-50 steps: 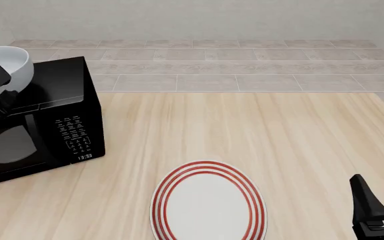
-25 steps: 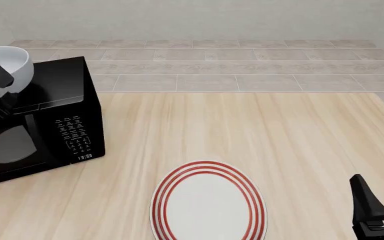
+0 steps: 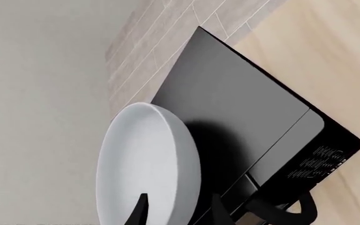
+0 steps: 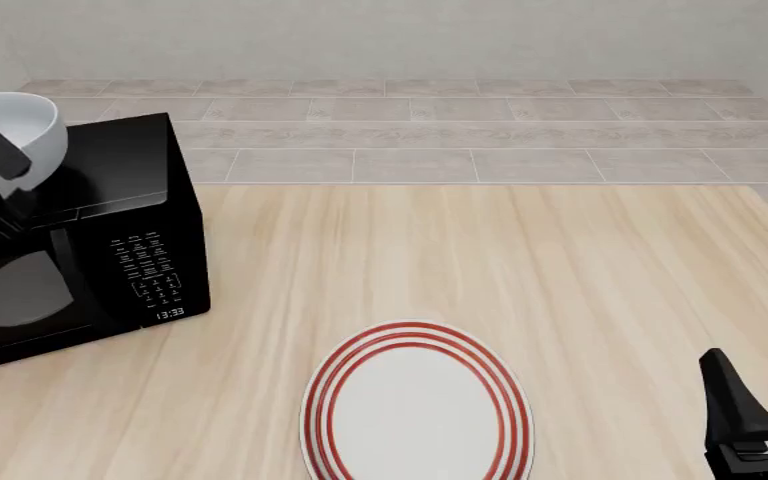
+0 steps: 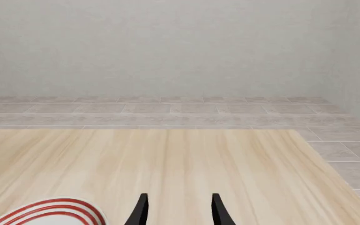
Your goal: Pick up the white bowl and put it on the plate.
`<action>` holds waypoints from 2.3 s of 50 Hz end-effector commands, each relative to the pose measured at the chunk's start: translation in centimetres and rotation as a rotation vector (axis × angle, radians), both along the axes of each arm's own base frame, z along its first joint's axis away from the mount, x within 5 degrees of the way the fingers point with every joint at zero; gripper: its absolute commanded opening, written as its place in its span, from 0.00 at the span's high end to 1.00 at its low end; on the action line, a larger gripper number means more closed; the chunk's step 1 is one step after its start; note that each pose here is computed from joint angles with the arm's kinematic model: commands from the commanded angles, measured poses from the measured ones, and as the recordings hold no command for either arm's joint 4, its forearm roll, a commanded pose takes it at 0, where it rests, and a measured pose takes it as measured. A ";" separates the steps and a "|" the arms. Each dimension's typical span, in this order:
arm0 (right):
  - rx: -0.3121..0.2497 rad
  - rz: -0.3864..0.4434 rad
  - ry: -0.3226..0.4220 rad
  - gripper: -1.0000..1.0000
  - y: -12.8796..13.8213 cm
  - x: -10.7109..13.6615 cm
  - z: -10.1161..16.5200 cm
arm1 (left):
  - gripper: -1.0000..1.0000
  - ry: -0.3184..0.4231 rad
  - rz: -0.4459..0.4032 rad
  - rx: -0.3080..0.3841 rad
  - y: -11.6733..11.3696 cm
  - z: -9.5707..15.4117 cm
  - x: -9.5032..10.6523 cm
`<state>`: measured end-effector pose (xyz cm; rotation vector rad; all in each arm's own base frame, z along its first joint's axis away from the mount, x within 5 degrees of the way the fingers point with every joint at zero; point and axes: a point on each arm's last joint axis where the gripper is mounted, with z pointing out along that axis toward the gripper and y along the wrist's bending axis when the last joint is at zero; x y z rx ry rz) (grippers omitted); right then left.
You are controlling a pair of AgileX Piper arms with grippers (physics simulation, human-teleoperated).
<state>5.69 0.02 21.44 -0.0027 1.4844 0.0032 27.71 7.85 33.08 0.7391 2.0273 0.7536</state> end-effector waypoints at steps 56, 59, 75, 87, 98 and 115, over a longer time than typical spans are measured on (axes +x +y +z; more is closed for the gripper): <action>0.000 -0.004 0.000 0.00 0.0 0.0 0.0 | 1.00 0.011 0.016 0.009 -0.4 2.6 -3.4; 0.000 -0.004 0.000 0.00 0.0 0.0 0.0 | 1.00 0.026 0.010 0.015 -0.6 2.4 -4.1; 0.000 -0.004 0.001 0.00 0.0 0.0 0.0 | 1.00 -0.005 -0.118 -0.058 -5.3 5.6 -7.7; 0.000 -0.004 0.001 0.00 0.0 0.0 0.0 | 1.00 -0.017 -0.214 -0.064 -7.4 6.6 -9.2; 0.000 -0.004 0.001 0.00 0.0 0.0 0.0 | 1.00 -0.018 -0.279 -0.088 -8.8 6.9 -8.9; 0.000 -0.004 0.001 0.00 0.0 0.0 0.0 | 1.00 -0.035 -0.405 -0.152 -11.8 9.1 -9.1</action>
